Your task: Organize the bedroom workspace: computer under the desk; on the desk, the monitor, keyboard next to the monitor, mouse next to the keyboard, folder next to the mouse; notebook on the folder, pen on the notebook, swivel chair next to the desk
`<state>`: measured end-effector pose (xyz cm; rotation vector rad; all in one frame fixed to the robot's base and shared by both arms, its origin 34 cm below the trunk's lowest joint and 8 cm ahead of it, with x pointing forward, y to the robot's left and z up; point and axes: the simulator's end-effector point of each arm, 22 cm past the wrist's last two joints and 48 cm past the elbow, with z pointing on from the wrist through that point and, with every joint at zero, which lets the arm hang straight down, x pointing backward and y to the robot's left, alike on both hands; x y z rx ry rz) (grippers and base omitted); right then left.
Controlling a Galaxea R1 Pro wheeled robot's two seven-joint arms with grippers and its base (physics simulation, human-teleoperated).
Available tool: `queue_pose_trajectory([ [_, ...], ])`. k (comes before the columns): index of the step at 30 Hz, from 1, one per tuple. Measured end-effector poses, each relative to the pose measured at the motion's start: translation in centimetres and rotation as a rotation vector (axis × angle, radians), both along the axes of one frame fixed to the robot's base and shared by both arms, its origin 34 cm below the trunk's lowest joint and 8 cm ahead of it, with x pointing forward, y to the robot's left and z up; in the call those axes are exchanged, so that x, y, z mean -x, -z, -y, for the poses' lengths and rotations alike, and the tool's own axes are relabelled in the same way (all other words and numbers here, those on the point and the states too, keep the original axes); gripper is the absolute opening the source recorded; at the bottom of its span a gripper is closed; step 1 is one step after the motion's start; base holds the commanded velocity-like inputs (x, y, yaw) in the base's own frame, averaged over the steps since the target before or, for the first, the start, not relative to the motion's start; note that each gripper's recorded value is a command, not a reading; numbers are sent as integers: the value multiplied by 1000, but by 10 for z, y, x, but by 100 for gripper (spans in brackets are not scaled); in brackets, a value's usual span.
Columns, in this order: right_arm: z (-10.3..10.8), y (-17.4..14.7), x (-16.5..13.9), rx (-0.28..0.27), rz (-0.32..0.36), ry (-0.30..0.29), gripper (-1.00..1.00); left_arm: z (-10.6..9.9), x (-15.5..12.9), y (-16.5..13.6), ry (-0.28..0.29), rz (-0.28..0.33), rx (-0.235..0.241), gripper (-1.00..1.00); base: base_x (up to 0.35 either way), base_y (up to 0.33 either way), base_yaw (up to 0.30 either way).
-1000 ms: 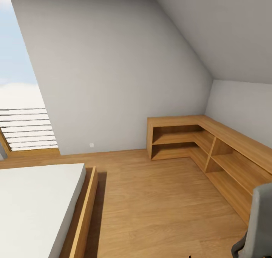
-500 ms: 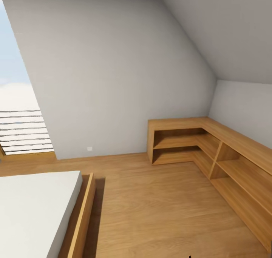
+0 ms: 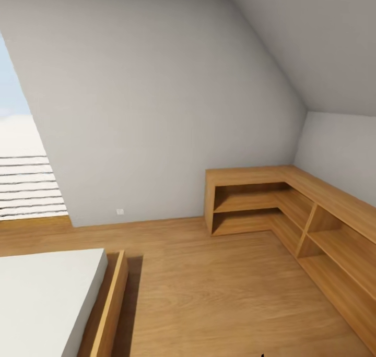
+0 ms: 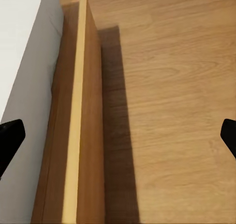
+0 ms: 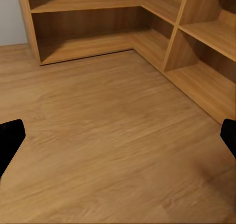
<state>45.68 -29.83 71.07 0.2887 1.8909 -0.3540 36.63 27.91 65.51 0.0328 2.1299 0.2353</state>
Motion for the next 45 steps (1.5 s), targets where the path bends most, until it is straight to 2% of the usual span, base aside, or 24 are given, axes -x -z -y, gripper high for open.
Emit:
queue_pose_trajectory([
  [33,-1,-1,-1,-2,3,-4,100,0,0,0,0,0,0,100,326,0,-11],
  [34,-2,-1,-2,-3,4,-8,100,0,0,0,0,1,0,100,326,0,-170],
  [35,-8,0,-4,-12,5,-40,100,0,-1,0,0,1,0,100,326,0,-177],
  [40,-14,-1,-8,-24,10,-87,100,0,-2,-1,0,6,0,100,326,0,-191],
  [45,-14,-2,-10,-26,14,-103,100,0,-3,-3,0,10,0,100,326,0,-202],
])
